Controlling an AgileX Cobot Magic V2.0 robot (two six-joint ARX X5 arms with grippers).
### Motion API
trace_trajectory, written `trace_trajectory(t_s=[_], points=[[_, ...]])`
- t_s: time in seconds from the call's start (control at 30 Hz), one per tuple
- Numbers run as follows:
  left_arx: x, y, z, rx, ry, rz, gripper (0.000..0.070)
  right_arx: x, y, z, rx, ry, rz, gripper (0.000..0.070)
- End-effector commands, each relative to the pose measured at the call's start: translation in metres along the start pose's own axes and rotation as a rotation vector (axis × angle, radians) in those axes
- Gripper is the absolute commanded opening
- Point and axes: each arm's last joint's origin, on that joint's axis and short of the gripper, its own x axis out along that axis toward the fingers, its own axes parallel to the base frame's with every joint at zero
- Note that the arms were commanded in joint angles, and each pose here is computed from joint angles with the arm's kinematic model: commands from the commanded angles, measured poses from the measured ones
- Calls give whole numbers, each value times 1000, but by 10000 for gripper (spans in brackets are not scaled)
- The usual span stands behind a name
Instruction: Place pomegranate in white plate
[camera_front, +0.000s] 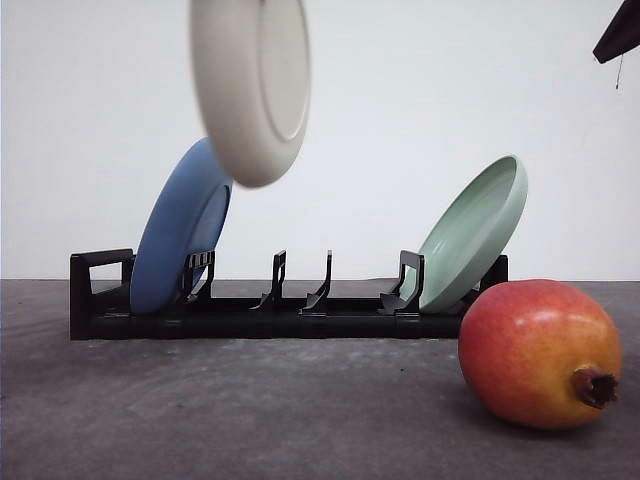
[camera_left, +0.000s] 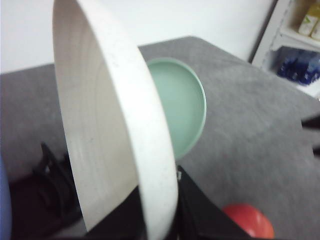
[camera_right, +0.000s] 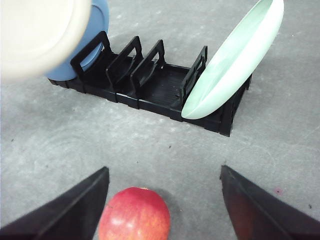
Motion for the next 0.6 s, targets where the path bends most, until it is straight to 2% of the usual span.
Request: trace_trajectory(t_s=[0.0, 0.1, 0.2, 0.37, 0.57], points=[[-6, -3, -2, -5, -21, -12, 10, -2, 2, 5, -12, -21, 7, 448], [-14, -3, -15, 11, -13, -19, 10, -2, 2, 5, -12, -21, 6, 448], [-19, -6, -25, 88, 29, -31, 10, -2, 2, 5, -12, -21, 5, 448], [-19, -15, -42, 347, 175, -40, 10, -2, 2, 6, -12, -22, 4, 448], [-5, -29, -64, 648, 336, 20, 9, -2, 2, 6, -12, -22, 3, 447]])
